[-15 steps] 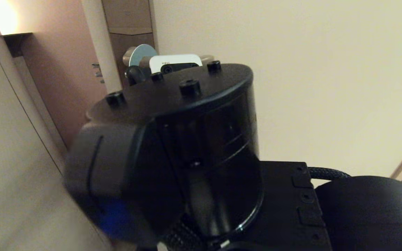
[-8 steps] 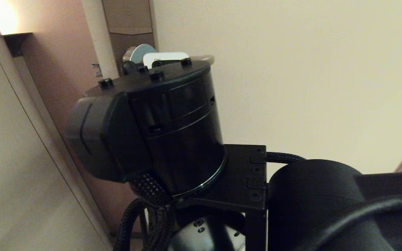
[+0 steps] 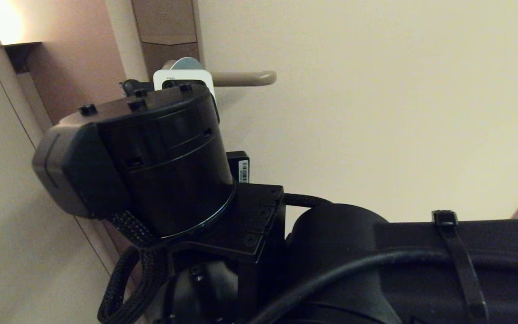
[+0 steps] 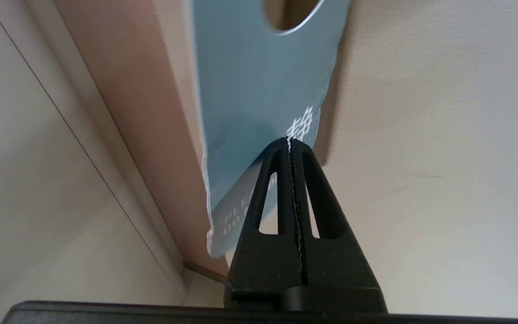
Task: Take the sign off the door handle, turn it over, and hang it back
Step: Hang the sign back with the other side facing out
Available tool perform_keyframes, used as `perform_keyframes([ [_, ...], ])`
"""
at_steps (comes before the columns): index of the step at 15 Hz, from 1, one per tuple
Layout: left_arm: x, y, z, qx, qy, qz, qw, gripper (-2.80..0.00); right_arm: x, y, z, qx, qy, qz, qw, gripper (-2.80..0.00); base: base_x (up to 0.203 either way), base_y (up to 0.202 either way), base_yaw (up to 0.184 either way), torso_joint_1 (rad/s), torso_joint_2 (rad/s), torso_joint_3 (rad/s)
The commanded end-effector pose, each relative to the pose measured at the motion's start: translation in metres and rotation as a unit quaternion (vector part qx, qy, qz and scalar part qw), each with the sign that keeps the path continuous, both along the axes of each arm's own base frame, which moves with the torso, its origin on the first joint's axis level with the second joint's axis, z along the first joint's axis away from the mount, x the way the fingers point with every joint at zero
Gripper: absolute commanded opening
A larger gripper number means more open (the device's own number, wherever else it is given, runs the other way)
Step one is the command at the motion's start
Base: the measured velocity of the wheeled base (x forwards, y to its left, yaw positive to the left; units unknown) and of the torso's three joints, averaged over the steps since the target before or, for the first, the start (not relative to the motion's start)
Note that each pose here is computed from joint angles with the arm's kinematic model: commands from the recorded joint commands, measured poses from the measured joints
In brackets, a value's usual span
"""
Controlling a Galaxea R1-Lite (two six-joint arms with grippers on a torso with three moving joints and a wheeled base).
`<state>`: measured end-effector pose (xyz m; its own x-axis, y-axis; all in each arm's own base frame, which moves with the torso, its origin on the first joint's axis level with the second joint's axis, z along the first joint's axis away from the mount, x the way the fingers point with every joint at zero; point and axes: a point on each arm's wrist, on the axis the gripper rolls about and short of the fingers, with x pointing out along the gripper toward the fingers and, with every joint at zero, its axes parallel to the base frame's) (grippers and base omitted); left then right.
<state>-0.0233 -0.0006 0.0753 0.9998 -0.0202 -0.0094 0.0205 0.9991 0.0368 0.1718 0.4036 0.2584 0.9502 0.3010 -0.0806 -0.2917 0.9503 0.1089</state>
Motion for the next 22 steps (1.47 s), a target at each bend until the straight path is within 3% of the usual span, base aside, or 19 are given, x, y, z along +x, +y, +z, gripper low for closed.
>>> perform_keyframes([
  [1, 0.000, 0.000, 0.000, 0.001, 0.001, 0.000, 1.0000, -2.80, 0.002, 0.006, -0.006, -0.002, 0.001, -0.003, 1.000, -2.80, 0.000, 0.000, 0.000, 0.000, 0.00, 0.000],
  [10, 0.000, 0.000, 0.000, 0.000, 0.001, 0.000, 1.0000, -2.80, 0.002, 0.009, 0.017, 0.015, -0.041, 0.015, 0.999, -2.80, 0.000, 0.000, 0.000, 0.000, 0.00, 0.000],
  [22, 0.000, 0.000, 0.000, 0.000, 0.000, 0.000, 1.0000, -2.80, 0.007, 0.023, 0.005, 0.041, -0.058, 0.028, 0.997, -2.80, 0.000, 0.000, 0.000, 0.000, 0.00, 0.000],
])
